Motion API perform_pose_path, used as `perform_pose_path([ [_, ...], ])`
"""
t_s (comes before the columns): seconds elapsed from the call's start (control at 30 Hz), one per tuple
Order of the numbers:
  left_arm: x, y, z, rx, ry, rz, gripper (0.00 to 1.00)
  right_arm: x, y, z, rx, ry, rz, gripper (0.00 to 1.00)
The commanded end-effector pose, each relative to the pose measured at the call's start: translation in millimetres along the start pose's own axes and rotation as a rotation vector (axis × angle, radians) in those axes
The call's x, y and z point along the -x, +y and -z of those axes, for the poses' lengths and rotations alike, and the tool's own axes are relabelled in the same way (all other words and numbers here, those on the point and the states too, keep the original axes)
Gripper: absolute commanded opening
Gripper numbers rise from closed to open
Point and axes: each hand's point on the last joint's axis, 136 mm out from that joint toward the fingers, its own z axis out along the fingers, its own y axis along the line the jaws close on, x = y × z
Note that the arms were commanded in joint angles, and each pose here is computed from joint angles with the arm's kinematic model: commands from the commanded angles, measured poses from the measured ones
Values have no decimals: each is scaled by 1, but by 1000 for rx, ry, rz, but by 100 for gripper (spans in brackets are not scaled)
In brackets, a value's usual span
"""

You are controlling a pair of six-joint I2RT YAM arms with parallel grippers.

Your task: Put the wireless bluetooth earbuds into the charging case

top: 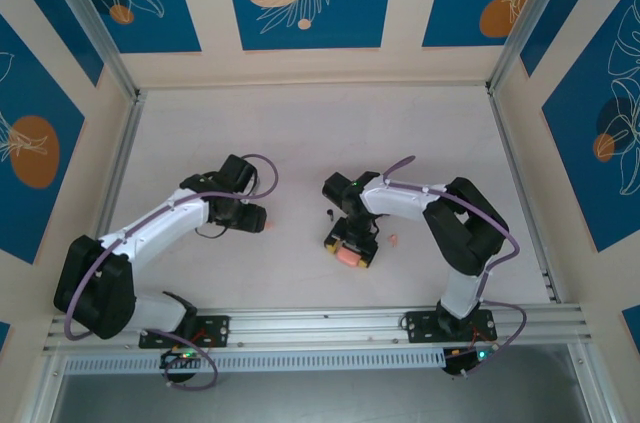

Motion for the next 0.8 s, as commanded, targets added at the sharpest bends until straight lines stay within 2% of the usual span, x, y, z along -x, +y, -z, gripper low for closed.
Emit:
perform_pose_path([
  [0.0, -6, -5, 3, -20, 29, -23, 59, -3, -8, -4, -32, 12, -11, 64],
  [0.2, 0, -14, 10, -72, -17, -33, 54, 3, -11, 9, -13, -57, 13, 56],
  [0.33, 12, -32, 21, -183, -116, -81, 51, 10, 0, 31, 88, -156, 62, 55],
  [0.43, 24, -58, 37, -341, -265, -139, 50, 18, 22, 61, 245, -271, 154, 55],
  [0.57, 38, -91, 70, -569, -556, -241, 46, 20, 59, 110, 512, -405, 296, 56],
  [0.67, 43, -103, 99, -666, -767, -315, 45, 14, 76, 144, 683, -473, 373, 56],
  [0.77, 38, -112, 118, -718, -890, -399, 45, 4, 89, 169, 834, -495, 430, 56],
])
